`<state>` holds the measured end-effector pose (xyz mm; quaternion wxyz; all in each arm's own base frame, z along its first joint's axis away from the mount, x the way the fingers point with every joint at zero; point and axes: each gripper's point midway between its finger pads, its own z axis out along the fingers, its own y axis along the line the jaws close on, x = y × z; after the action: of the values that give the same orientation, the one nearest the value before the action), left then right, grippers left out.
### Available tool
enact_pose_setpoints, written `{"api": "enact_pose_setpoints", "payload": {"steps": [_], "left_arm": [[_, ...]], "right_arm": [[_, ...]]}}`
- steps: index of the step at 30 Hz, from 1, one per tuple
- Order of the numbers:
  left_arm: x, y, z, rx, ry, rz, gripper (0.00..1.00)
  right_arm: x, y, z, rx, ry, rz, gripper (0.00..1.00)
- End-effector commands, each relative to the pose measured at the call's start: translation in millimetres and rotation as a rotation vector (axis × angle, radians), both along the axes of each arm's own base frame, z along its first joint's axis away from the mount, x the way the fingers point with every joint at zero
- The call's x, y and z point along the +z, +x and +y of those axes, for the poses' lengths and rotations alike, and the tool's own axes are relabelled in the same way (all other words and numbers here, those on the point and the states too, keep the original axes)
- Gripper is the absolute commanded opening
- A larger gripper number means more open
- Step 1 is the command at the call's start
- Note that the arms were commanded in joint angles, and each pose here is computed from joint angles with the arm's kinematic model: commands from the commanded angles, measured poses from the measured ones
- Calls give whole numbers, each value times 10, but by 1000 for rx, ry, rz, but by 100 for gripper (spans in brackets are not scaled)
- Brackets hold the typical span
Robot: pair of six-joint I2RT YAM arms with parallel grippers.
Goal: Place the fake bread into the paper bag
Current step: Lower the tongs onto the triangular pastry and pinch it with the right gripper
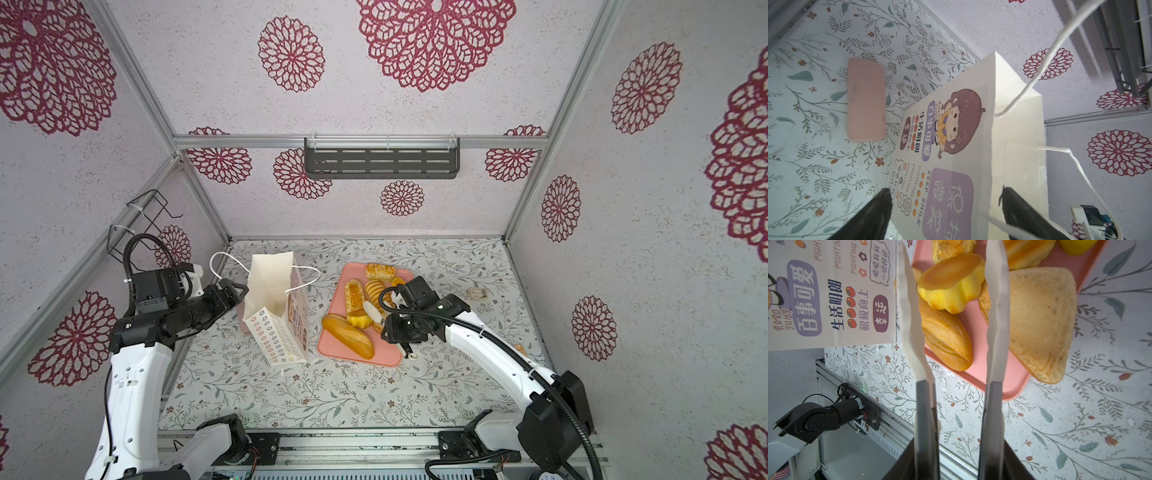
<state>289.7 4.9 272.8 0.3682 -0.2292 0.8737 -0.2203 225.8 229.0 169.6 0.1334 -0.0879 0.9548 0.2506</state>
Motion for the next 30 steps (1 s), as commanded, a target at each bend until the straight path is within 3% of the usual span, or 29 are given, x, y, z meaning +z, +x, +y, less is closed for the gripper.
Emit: {"api": "enact_pose_setpoints", "payload": {"steps": [1, 5, 11, 30], "left_arm": [[230, -66, 63, 16, 65, -69, 90], [402, -137, 94, 32, 106, -113, 95], [612, -263, 136, 60, 159, -159, 99], [412, -266, 18, 37, 116, -117, 100]], "right_arm": [[167, -22, -166, -43, -30, -64, 48], [218, -15, -463, -112, -77, -99, 49], [36, -26, -741, -173, -96, -43, 52], [-453, -267, -772, -157, -44, 120, 63]]}}
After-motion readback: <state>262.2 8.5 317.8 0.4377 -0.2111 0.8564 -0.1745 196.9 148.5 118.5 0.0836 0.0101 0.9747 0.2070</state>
